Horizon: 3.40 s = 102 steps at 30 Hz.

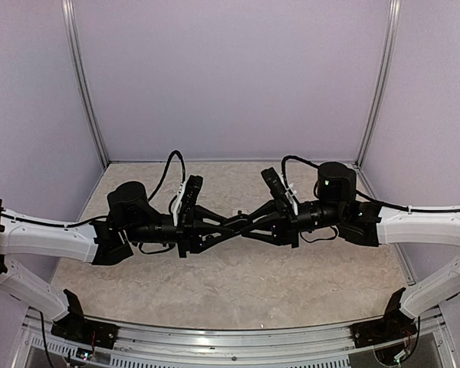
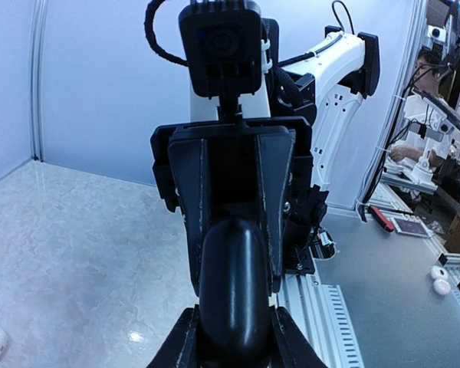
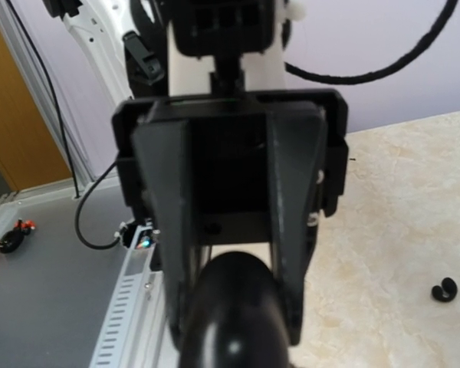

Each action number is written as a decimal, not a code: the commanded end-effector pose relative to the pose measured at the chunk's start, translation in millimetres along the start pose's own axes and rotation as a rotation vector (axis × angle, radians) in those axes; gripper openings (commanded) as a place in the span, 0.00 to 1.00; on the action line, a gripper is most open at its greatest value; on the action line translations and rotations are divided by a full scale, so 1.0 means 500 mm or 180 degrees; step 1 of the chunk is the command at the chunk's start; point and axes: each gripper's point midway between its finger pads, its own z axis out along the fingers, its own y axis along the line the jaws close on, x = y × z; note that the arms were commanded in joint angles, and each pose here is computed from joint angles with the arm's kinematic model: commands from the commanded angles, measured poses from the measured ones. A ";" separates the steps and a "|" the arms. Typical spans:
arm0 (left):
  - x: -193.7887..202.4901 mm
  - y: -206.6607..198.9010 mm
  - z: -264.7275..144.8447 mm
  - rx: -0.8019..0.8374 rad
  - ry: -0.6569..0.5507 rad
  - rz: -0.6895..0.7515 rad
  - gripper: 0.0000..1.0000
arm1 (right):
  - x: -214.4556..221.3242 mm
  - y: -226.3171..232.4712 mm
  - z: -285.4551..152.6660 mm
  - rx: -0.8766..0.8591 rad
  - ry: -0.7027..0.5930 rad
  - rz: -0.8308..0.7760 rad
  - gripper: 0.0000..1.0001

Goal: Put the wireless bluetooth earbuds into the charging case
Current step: Pass from the left arm to the right, then open the charging case, then pass from the right arm to the left

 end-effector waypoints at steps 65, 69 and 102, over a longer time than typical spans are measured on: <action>-0.016 0.002 0.035 0.0059 0.0050 -0.0024 0.27 | 0.027 0.020 -0.006 -0.0127 0.0130 -0.0447 0.00; -0.012 0.003 0.039 0.0073 0.0073 -0.0053 0.20 | 0.026 0.021 -0.006 -0.0131 0.0131 -0.0449 0.00; -0.013 -0.010 0.038 0.0178 0.0081 -0.0078 0.07 | 0.033 -0.002 -0.012 0.0106 0.0144 -0.0361 0.18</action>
